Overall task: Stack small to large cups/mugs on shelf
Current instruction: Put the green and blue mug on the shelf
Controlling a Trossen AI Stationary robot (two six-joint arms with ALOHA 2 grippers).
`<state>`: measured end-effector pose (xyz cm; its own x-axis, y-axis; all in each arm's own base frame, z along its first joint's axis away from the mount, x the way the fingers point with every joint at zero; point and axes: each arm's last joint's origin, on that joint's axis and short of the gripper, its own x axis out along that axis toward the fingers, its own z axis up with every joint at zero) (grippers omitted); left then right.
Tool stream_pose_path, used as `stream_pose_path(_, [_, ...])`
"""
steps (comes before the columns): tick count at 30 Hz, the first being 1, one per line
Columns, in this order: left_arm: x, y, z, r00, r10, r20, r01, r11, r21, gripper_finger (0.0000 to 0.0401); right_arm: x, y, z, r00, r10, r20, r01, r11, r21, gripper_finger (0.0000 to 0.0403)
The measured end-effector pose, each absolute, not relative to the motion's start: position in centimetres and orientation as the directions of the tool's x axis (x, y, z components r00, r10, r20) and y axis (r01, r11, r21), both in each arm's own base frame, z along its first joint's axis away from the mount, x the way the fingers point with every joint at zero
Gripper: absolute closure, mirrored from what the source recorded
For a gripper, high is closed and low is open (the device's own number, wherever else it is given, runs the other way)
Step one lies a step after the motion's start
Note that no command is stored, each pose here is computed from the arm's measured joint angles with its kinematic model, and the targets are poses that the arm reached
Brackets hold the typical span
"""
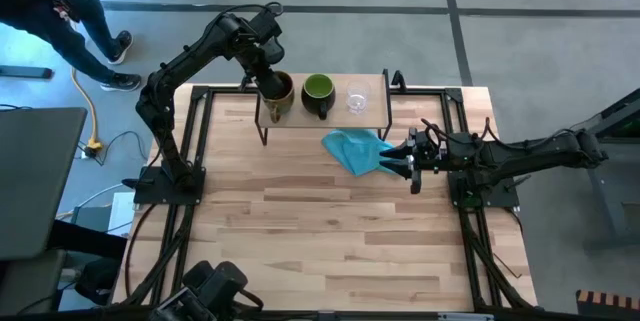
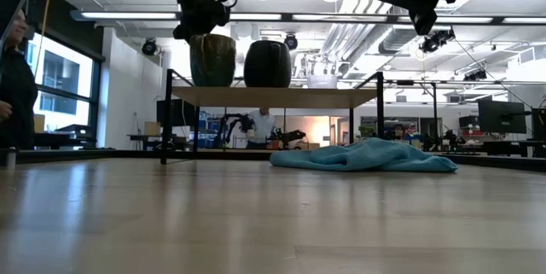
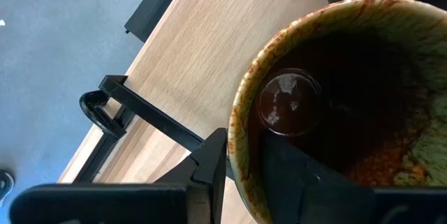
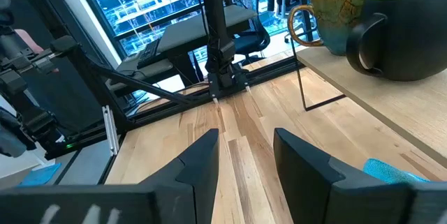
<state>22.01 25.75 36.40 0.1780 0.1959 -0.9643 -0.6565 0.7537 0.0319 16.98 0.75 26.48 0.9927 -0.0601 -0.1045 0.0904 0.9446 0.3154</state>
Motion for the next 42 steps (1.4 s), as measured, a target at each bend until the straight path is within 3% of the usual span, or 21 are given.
stream_pose_path(42, [22.19, 25.79, 36.46, 0.217, 0.183, -0.959, -0.680, 0.733, -0.013, 0.0332, 16.98, 0.74, 26.48, 0.993, -0.061, -0.104, 0.091, 0.946, 0.312, 0.0275])
